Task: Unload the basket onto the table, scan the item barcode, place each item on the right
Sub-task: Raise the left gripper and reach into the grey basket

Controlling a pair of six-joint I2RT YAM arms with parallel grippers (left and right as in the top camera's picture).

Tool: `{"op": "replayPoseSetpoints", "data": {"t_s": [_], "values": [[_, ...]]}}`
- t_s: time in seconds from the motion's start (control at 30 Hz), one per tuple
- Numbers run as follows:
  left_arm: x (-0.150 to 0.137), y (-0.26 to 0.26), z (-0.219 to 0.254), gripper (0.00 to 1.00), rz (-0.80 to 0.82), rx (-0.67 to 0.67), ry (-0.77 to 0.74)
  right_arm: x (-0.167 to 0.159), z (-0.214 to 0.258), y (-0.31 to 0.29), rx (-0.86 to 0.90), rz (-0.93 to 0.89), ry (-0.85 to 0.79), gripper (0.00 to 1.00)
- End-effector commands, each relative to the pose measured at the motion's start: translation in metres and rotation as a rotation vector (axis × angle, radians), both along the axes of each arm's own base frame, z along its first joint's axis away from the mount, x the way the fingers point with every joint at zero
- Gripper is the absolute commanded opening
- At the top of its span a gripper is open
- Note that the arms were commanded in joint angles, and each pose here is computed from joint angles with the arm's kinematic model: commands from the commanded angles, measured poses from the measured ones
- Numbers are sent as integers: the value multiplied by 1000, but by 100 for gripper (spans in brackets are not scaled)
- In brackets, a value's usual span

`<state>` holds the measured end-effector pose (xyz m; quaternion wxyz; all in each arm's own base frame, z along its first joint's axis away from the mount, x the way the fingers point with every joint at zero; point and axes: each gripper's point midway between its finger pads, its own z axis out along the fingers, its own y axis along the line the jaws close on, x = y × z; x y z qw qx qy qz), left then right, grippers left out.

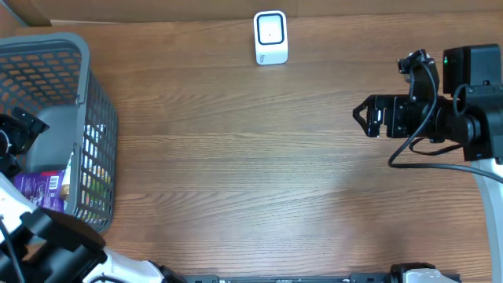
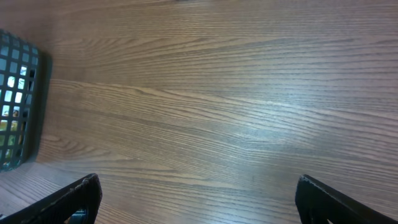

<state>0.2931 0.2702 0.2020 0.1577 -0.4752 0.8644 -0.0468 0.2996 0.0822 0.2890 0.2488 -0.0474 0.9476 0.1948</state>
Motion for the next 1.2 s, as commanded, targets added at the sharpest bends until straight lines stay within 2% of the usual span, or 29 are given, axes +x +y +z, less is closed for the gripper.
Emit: {"op": "replayPoseSetpoints", "data": {"t_s": [0.0,0.13,0.27,0.83,0.97,1.07,1.1,1.17], "values": [[23,-10,-4,97,-142,-3,-44,2,8,0,-10,6,-28,100],[43,-20,-18,94,-278,-14,-64,3,8,0,-10,6,-31,100],[45,-24,-38,82,-305,-32,-14,4,9,0,-9,6,-38,100],[23,-28,-135,79,-318,-46,132,5,9,0,-9,6,-40,100],[20,-23,-150,72,-311,-13,146,6,8,0,-10,6,-37,100],[20,-23,-157,63,-308,-8,141,7,6,0,-10,5,-32,100],[20,-23,-160,56,-308,-6,139,8,5,0,-10,5,-27,100],[20,-23,-161,34,-308,-6,139,9,2,1,-10,5,-18,100]]}}
